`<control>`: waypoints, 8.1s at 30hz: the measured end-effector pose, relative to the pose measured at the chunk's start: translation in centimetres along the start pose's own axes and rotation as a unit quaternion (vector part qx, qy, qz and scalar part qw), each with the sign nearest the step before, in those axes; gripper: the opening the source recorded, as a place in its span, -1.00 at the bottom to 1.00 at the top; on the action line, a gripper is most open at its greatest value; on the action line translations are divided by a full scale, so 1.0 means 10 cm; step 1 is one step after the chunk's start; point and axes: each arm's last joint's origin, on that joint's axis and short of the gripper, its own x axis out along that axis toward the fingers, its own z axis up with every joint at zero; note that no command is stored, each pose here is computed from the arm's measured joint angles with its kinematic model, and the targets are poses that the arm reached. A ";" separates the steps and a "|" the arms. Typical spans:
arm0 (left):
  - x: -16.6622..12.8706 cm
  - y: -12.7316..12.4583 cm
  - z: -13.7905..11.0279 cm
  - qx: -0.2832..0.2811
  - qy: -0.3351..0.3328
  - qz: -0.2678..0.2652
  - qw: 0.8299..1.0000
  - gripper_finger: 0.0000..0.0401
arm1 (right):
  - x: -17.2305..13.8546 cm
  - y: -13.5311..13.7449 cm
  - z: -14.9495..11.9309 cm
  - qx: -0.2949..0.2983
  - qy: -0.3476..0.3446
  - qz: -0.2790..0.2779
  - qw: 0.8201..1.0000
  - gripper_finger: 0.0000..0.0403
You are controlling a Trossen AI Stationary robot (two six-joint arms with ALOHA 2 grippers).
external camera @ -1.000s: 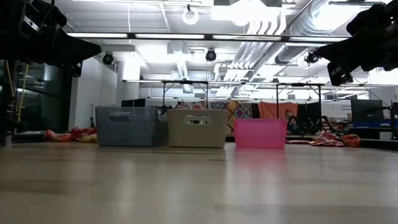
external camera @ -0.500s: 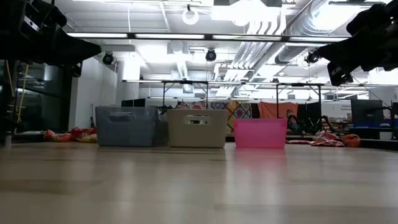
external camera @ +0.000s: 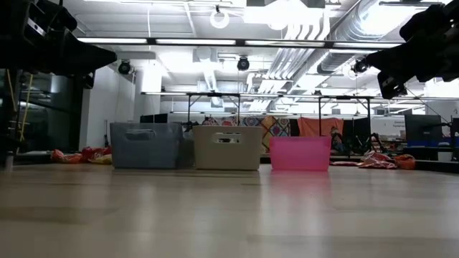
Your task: Sort candy
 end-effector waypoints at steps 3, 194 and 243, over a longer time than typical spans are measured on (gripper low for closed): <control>0.00 0.00 0.00 0.000 0.000 0.000 1.000 -1.00 | 0.00 0.00 0.00 0.000 0.000 0.000 1.000 -1.00; 0.43 0.79 1.36 -0.283 0.140 0.393 0.864 -1.00 | 0.00 0.00 0.00 0.000 0.000 0.000 1.000 -1.00; 1.02 0.53 1.42 -0.277 0.071 0.241 0.928 -1.00 | 0.00 0.00 0.00 0.000 0.000 0.000 1.000 -1.00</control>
